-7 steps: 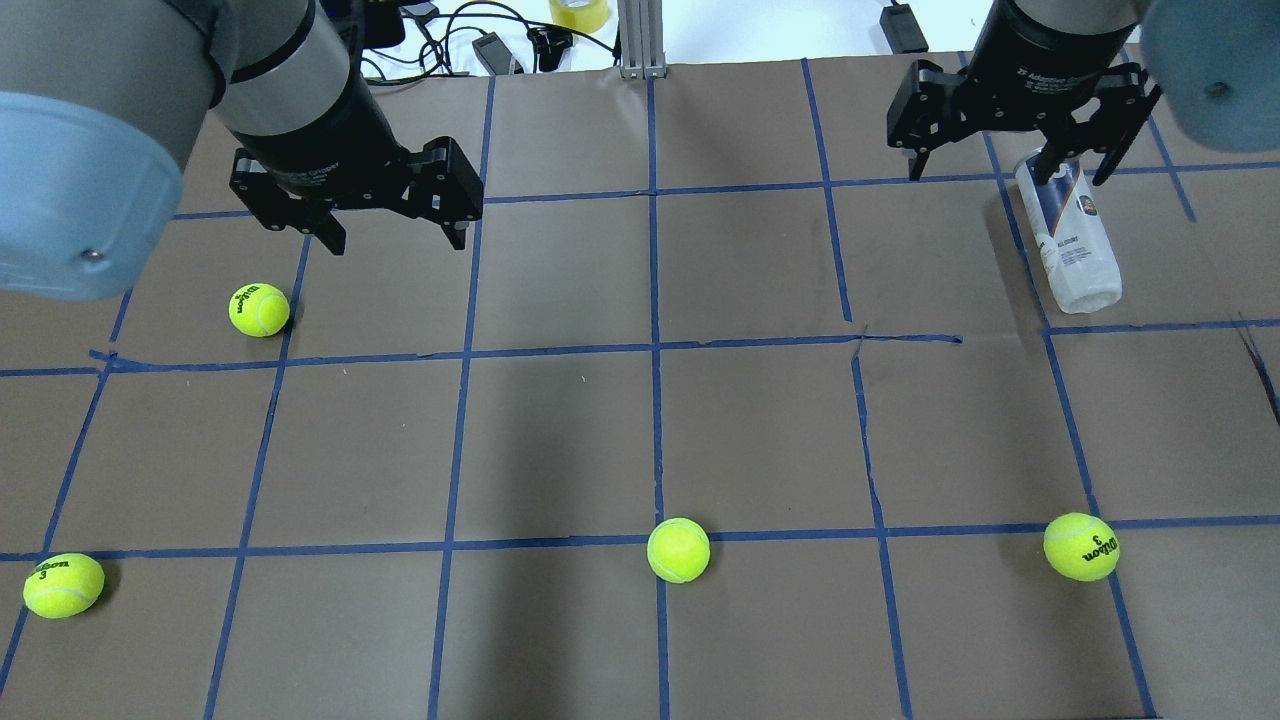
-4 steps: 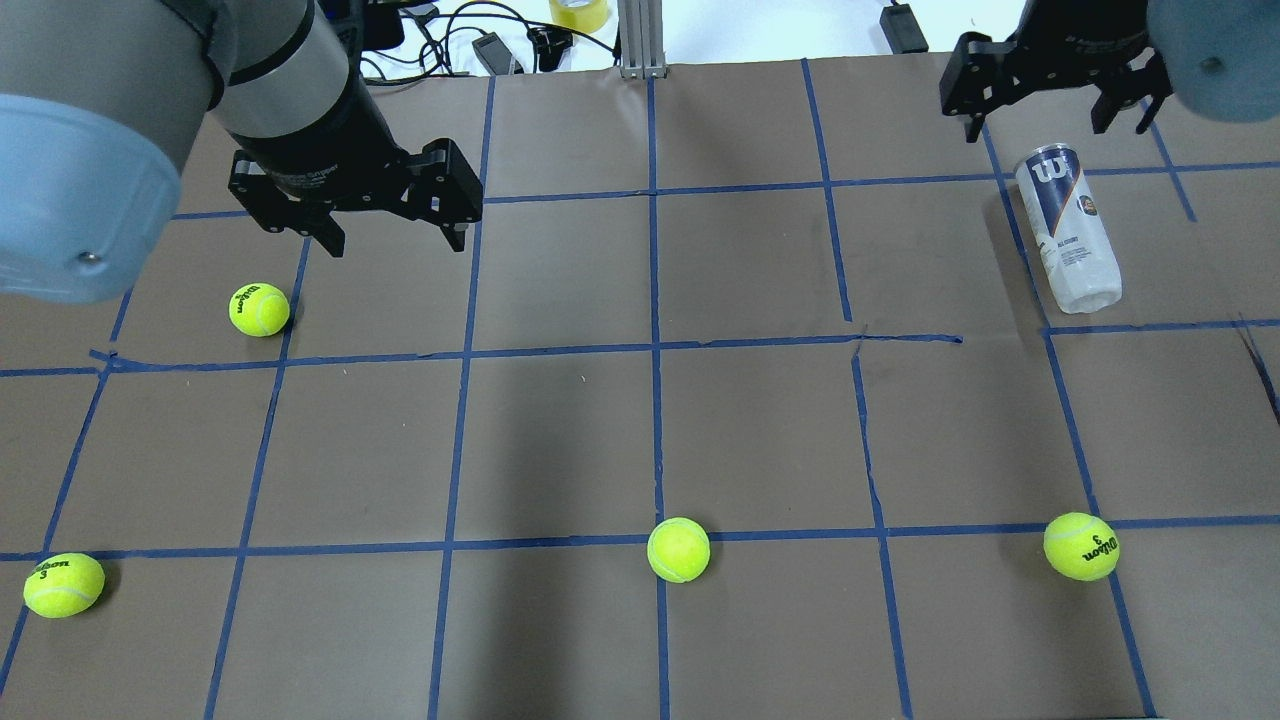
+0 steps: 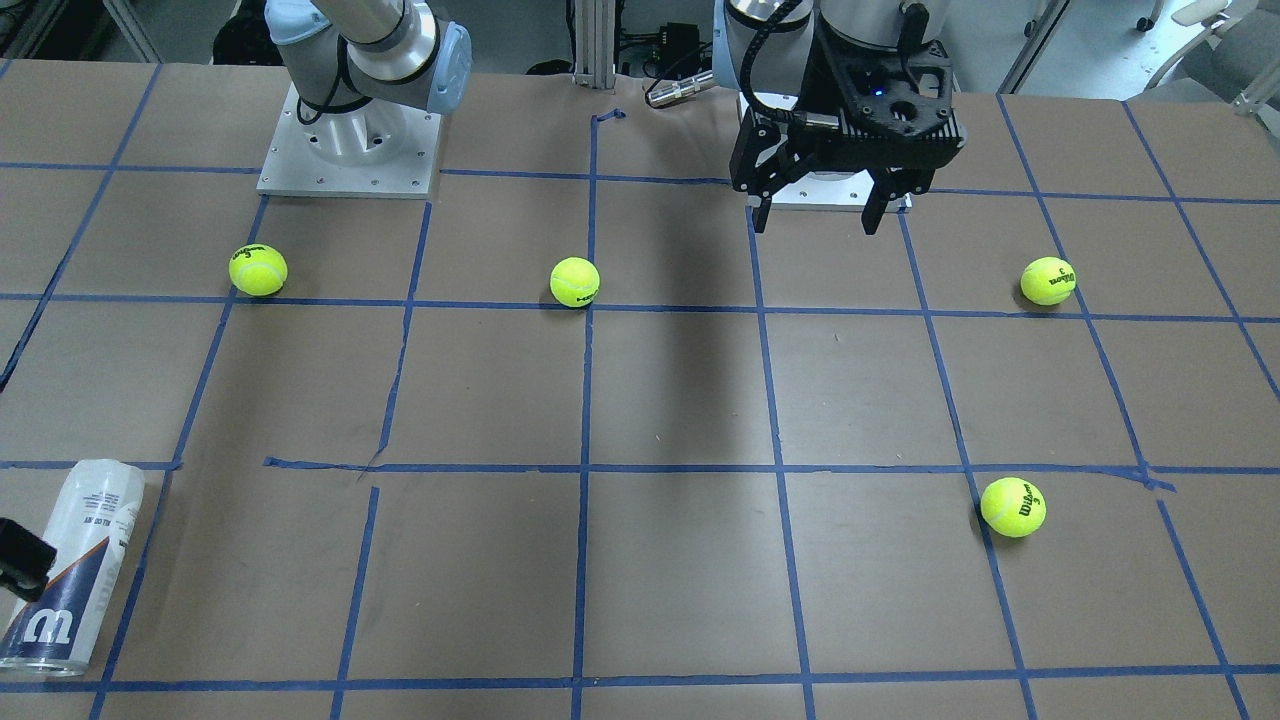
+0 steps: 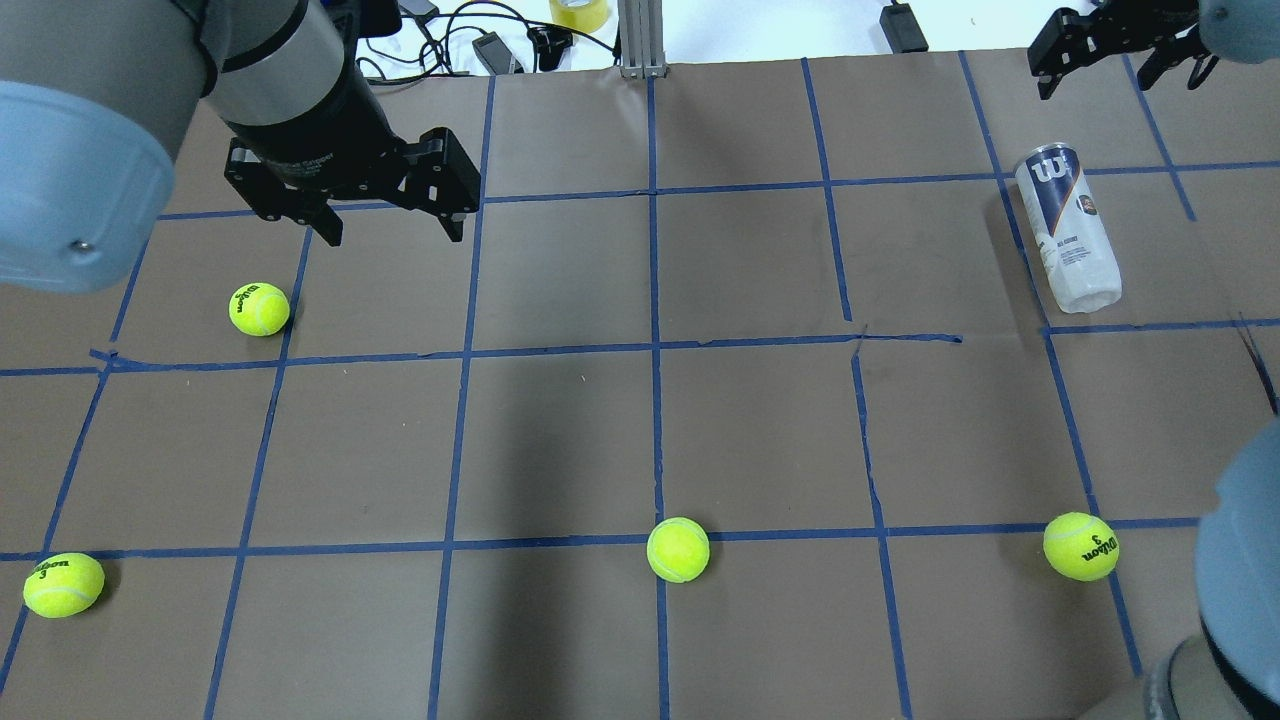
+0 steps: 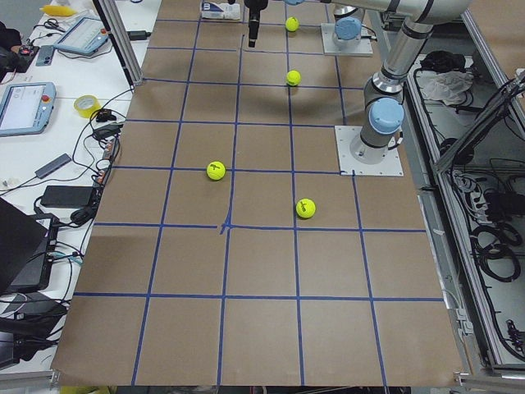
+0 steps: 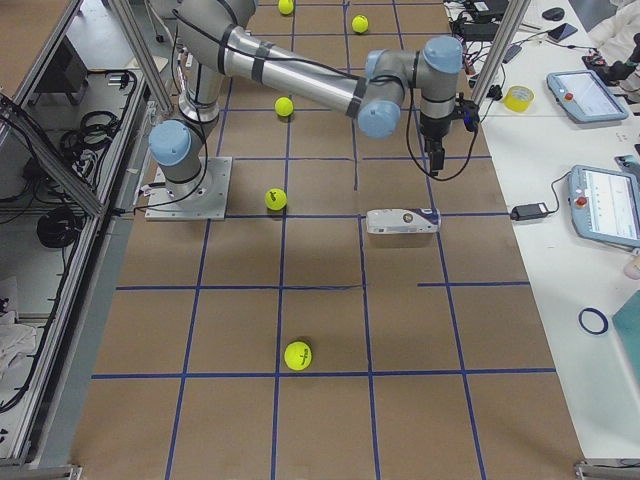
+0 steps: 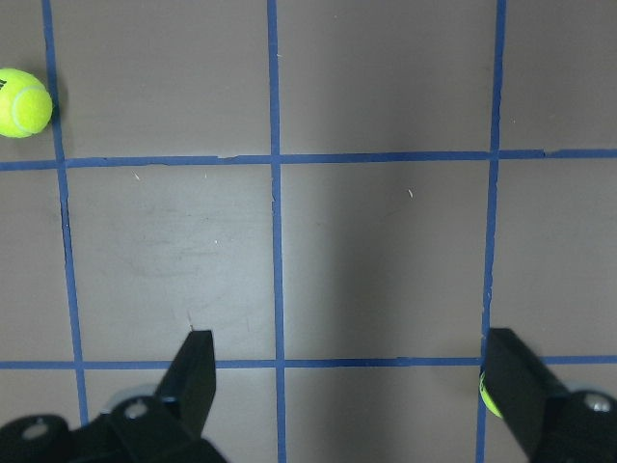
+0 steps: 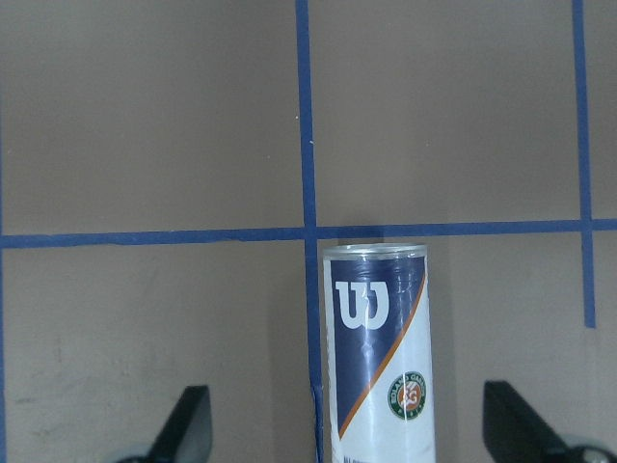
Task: Lift up tennis ball bucket
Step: 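Move the right gripper down over the upright white Wilson ball can, then close the right gripper on the can top and lift it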
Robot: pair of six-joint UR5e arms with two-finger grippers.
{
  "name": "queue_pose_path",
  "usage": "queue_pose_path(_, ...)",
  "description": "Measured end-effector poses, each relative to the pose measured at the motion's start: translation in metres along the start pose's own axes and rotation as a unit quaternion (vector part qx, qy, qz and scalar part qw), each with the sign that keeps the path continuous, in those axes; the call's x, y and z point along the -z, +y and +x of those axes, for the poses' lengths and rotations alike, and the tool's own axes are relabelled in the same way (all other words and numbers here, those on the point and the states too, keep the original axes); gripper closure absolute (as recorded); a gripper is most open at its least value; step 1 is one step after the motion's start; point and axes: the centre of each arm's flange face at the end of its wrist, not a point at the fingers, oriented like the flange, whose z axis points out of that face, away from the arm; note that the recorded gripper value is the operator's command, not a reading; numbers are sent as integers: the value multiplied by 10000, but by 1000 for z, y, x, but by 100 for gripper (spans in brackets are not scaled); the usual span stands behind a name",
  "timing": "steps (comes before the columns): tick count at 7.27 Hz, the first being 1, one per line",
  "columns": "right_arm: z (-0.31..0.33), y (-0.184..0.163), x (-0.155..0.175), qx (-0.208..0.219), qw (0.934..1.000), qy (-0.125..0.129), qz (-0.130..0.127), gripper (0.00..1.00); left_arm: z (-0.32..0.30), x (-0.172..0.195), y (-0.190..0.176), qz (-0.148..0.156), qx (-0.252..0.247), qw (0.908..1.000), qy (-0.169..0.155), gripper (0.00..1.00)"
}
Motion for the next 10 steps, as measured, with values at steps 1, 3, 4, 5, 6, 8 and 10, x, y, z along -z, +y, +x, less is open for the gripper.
queue_pose_path(1,8,-18,-43,3,10000,-28,-83,0,-9,3,-2,40,96,9999,-7,0)
queue_pose_path(3,21,-32,-104,41,9999,-7,-105,0,-14,4,4,94,154,9998,3,0)
queue_pose_path(4,28,-32,-120,37,9999,1,-148,0,-15,1,9,148,160,9998,7,0)
queue_pose_path(5,30,-31,-132,34,9998,-18,-211,0,-16,-3,13,218,163,9996,13,0)
queue_pose_path(6,30,-29,-142,35,9996,-53,-288,0,-16,-6,14,274,178,9995,17,0)
queue_pose_path(8,30,-25,-152,44,9991,-55,-428,0,-19,-14,10,255,235,9994,-1,0)
queue_pose_path(10,29,-21,-161,29,9980,-79,-623,0,-25,-14,12,192,258,9995,-21,0)
